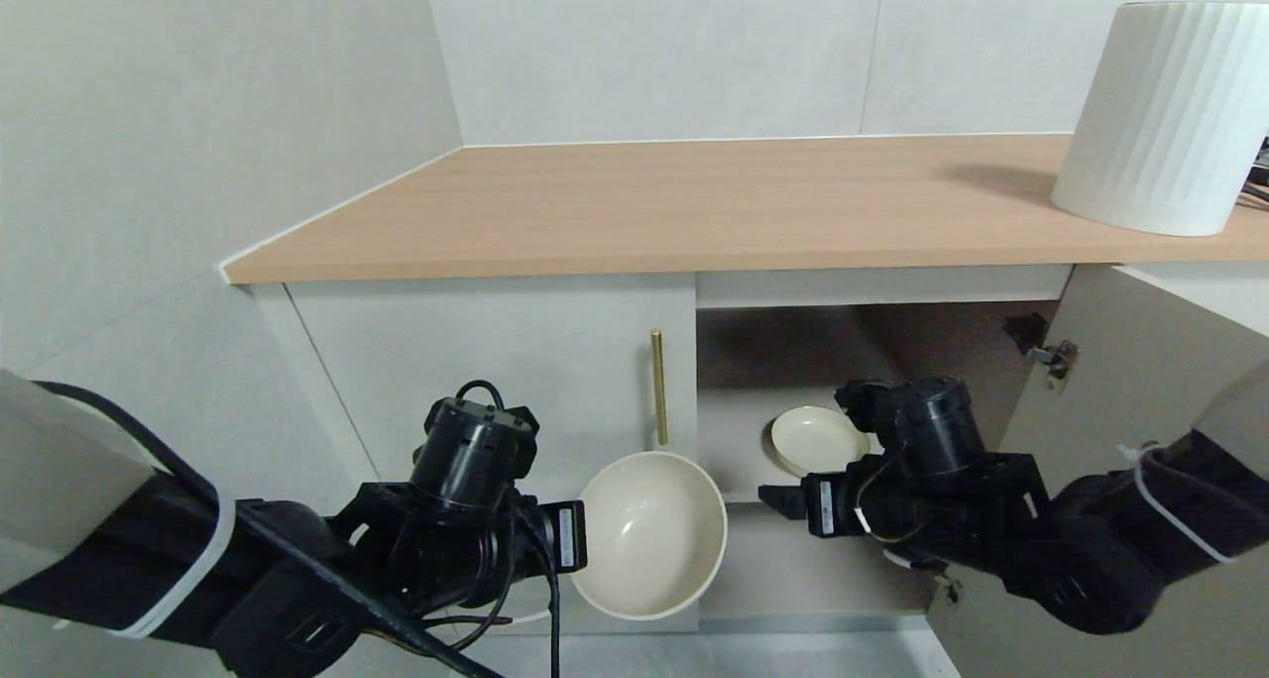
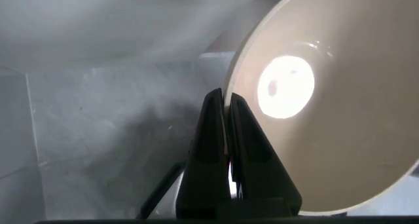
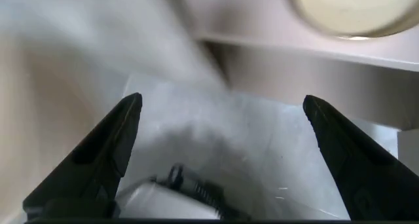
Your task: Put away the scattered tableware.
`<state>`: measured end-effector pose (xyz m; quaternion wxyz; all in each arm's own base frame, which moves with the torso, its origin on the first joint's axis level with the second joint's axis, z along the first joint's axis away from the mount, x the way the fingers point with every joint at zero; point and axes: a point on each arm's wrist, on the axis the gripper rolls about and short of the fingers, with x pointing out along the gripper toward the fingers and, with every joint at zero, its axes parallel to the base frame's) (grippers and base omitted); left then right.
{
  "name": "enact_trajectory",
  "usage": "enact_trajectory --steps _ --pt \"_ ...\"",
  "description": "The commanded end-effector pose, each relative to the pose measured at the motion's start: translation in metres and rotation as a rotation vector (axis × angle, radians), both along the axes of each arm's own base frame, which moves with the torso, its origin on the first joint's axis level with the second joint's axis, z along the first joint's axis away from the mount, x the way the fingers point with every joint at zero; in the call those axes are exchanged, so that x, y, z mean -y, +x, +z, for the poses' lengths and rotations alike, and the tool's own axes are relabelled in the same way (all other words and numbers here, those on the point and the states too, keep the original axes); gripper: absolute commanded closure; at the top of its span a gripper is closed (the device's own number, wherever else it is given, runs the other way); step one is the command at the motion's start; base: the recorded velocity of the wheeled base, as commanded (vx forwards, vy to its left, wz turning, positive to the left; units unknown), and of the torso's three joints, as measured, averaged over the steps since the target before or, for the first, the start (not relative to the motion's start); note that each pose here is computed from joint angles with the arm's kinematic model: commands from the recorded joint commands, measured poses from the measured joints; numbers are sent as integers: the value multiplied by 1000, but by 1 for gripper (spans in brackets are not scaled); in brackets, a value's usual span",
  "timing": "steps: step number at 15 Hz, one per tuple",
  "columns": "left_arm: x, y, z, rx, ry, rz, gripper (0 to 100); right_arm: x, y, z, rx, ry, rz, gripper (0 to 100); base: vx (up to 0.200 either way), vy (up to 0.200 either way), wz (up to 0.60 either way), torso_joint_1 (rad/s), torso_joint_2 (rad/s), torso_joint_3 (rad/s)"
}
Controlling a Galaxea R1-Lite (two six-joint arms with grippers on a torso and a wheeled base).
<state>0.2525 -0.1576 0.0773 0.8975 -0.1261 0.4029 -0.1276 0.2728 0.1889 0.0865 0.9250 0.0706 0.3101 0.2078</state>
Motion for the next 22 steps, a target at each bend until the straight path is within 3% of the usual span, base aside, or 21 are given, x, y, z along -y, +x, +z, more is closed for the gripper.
enact_trajectory --steps 1,7,12,22 --pt "5 2 -16 -43 25 -8 100 -9 -45 31 67 35 124 0 0 0 0 0 0 0" --pt "10 1 -14 -11 27 -8 100 -18 -64 22 26 -18 198 0 0 0 0 0 0 0" --pt "14 -3 -14 -9 29 -28 100 -30 -48 -5 -2 -94 131 0 0 0 0 0 0 0" --pt "15 -5 -14 -12 29 -33 100 -35 -34 -10 19 -121 56 0 0 0 0 0 0 0"
